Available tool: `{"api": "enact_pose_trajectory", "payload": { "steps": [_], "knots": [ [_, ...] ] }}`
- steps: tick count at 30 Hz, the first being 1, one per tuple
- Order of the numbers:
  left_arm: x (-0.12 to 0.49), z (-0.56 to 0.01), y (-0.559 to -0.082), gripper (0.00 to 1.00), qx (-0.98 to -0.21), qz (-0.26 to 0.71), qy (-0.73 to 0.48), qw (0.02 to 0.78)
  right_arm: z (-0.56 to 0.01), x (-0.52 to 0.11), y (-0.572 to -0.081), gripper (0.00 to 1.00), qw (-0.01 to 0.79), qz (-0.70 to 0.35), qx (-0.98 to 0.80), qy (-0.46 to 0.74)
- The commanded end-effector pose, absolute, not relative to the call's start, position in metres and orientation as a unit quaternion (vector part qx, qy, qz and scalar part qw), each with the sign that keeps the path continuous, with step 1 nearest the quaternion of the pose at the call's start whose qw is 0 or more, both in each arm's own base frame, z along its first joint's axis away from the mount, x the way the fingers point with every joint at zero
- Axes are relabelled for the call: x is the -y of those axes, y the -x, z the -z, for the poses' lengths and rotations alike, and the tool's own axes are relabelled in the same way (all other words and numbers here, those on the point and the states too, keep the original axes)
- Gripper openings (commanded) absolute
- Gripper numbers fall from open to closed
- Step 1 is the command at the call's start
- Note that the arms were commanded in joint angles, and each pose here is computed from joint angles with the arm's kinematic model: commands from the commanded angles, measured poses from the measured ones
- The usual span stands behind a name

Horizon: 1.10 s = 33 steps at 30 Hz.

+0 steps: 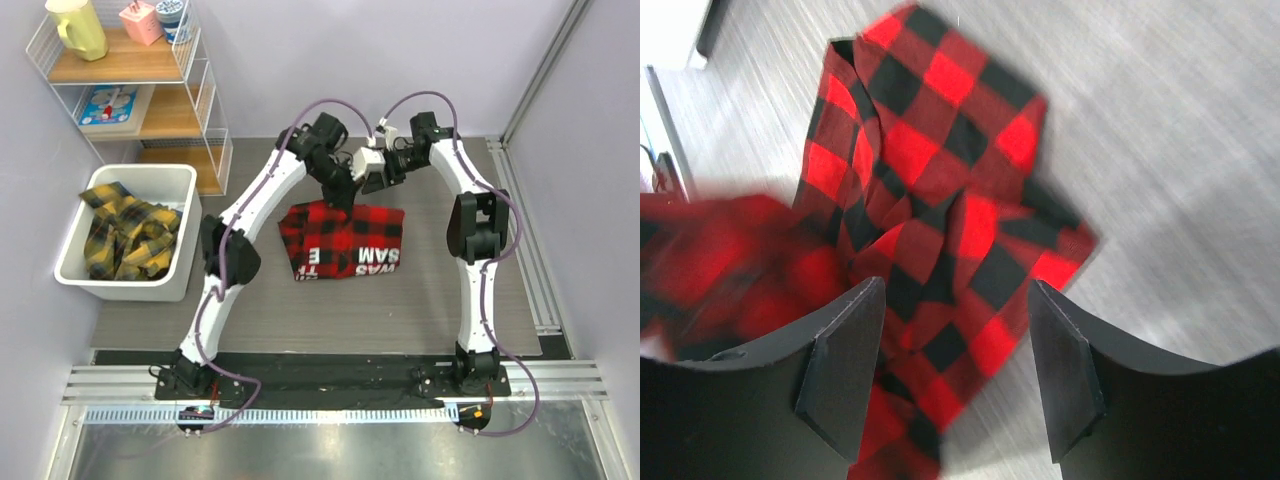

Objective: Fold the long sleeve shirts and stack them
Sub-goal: Fold the shirt

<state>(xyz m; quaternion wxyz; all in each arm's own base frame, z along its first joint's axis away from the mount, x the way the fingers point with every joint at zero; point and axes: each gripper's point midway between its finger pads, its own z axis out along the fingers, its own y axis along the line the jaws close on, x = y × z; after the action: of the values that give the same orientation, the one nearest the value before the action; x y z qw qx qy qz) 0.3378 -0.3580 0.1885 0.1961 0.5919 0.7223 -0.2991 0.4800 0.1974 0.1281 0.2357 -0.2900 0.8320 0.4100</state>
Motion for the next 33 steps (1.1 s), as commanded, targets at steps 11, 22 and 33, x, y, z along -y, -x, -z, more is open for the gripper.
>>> {"api": "enact_pose_trajectory", "payload": {
  "steps": [11, 22, 33],
  "knots": [
    [0.245, -0.119, -0.432, 0.9, -0.813, 0.241, -0.489, 0.201, -0.111, -0.208, -0.481, 0.66, 0.223, -0.392, -0.844, 0.291],
    [0.235, -0.054, -0.412, 0.71, -0.887, 0.255, -0.361, 0.132, -0.043, -0.193, -0.418, 0.61, 0.116, -0.395, -0.88, 0.237],
    [0.318, -0.058, -0.336, 0.62, -0.85, 0.339, -0.397, 0.075, -0.101, -0.123, -0.344, 0.62, 0.129, -0.372, -0.888, 0.236]
  ]
}}
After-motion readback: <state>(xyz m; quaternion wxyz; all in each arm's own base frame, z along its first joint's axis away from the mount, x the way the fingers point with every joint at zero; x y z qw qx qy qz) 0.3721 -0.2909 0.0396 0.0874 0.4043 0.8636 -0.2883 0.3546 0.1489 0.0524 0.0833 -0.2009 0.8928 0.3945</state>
